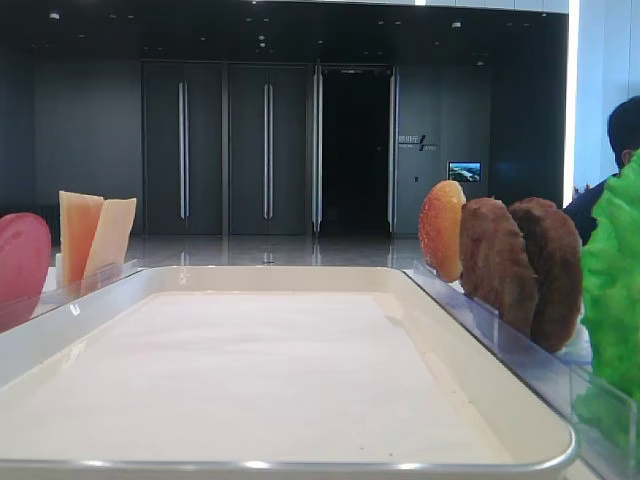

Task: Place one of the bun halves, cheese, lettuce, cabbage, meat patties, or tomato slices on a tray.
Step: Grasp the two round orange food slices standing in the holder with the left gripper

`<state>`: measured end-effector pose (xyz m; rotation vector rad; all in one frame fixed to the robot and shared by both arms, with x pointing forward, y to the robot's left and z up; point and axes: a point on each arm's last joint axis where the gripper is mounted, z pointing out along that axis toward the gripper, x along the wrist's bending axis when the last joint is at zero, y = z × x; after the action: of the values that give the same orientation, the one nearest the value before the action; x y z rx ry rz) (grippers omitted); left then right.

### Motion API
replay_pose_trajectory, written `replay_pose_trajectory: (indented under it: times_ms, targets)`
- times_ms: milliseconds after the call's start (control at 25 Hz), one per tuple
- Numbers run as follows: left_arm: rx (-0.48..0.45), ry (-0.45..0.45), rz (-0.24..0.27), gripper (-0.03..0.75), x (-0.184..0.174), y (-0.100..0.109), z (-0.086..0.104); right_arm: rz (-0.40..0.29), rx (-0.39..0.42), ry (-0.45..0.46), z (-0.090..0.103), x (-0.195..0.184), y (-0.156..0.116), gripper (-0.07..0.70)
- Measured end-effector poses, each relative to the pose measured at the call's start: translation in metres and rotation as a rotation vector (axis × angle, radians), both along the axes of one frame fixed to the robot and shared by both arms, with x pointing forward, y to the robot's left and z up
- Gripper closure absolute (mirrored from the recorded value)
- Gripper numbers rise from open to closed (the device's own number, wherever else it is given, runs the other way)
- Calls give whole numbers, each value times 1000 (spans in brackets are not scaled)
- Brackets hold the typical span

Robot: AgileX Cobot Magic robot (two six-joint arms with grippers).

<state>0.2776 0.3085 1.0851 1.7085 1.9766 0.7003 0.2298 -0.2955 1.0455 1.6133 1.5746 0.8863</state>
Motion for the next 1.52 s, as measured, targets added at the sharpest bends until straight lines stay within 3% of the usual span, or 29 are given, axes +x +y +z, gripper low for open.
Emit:
replay_pose_trajectory:
  times_ms: [240, 520, 840, 1240, 1520]
  targets:
    - [-18, 188, -1, 264, 53, 4, 8, 0, 0, 0, 0, 0, 0, 248]
    - [-21, 295, -11, 264, 100, 8, 14, 0, 0, 0, 0, 0, 0, 248]
    - [6, 392, -10, 264, 145, 15, 7, 0, 0, 0, 0, 0, 0, 248]
    - [4, 428, -8, 264, 152, 15, 0, 0, 0, 0, 0, 0, 0, 248]
    - [-10, 425, 20, 264, 152, 15, 0, 0, 0, 0, 0, 0, 0, 248]
